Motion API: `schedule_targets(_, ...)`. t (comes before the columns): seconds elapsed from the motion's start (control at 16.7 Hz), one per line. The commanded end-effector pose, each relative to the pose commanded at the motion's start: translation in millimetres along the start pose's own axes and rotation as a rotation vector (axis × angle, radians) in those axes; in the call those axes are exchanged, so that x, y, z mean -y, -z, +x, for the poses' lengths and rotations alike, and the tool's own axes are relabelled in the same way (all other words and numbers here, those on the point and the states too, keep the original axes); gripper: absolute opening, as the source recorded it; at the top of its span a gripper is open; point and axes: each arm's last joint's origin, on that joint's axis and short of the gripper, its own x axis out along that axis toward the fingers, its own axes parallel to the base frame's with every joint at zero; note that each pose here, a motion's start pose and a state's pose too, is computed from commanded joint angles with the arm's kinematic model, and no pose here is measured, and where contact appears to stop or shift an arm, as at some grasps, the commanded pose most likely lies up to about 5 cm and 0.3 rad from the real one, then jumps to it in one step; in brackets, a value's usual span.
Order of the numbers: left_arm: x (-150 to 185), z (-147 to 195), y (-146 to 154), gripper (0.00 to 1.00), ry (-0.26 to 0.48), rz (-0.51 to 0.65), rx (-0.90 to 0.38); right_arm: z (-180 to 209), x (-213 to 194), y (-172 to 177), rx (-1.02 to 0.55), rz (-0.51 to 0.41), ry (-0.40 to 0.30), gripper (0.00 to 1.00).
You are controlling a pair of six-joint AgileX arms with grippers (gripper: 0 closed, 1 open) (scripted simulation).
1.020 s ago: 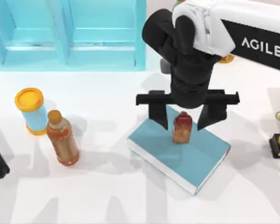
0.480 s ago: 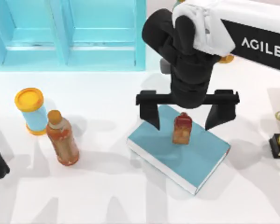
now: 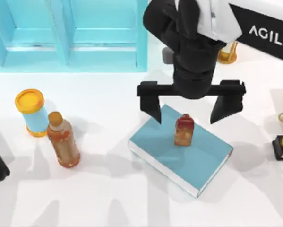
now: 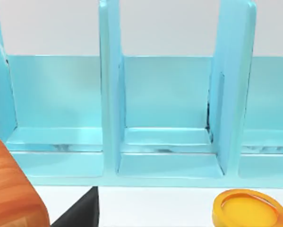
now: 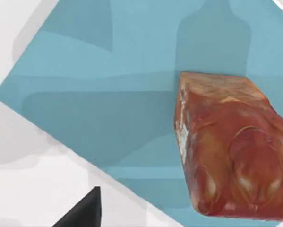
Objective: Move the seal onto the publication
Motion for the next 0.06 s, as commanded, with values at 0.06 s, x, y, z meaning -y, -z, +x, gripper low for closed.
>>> schedule_targets(0.06,0.0,0.0,0.0,1.0,0.0,0.0,0.0,-1.4,0.1,0.1,0.0,0.0,0.0,1.0)
